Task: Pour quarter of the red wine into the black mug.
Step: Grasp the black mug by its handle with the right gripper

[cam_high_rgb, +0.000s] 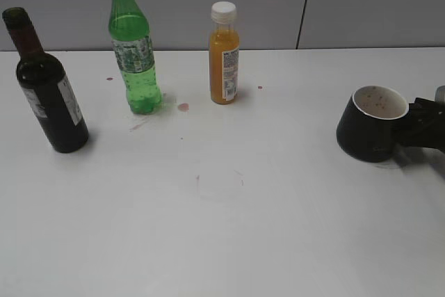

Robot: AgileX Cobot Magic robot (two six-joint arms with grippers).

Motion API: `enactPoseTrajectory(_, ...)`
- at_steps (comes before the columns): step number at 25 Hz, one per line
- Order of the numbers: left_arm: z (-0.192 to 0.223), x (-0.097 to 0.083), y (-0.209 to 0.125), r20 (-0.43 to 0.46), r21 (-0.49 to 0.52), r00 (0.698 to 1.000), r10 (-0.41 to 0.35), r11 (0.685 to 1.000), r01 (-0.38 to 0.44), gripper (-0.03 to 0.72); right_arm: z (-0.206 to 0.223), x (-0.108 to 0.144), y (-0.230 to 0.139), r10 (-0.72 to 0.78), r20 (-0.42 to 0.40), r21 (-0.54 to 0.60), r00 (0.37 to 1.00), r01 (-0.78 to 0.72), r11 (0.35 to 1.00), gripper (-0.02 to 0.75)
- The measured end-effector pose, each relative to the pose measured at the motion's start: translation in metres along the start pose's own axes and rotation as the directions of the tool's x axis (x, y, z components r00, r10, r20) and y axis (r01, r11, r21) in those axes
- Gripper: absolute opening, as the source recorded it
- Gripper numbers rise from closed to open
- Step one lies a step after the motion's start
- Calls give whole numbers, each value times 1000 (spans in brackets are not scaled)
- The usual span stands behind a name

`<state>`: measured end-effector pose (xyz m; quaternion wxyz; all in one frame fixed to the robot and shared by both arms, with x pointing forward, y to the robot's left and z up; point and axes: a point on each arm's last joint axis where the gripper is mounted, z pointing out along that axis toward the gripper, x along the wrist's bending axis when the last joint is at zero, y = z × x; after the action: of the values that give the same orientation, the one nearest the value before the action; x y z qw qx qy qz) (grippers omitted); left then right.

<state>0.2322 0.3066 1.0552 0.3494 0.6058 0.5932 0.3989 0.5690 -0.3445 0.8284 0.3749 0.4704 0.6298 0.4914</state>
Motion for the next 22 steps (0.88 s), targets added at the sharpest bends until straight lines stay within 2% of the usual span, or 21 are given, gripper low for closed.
enactPoseTrajectory(7,0,0,0,0,0,1000,0,1000,0,589,0,0,0,-1,-3,-1,1000,1,1000,146)
enactPoseTrajectory(9,0,0,0,0,0,1000,0,1000,0,589,0,0,0,-1,-2,-2,1000,1,1000,97)
enactPoseTrajectory(22,0,0,0,0,0,1000,0,1000,0,589,-3,1,2,43,2,8,999,-43,999,87)
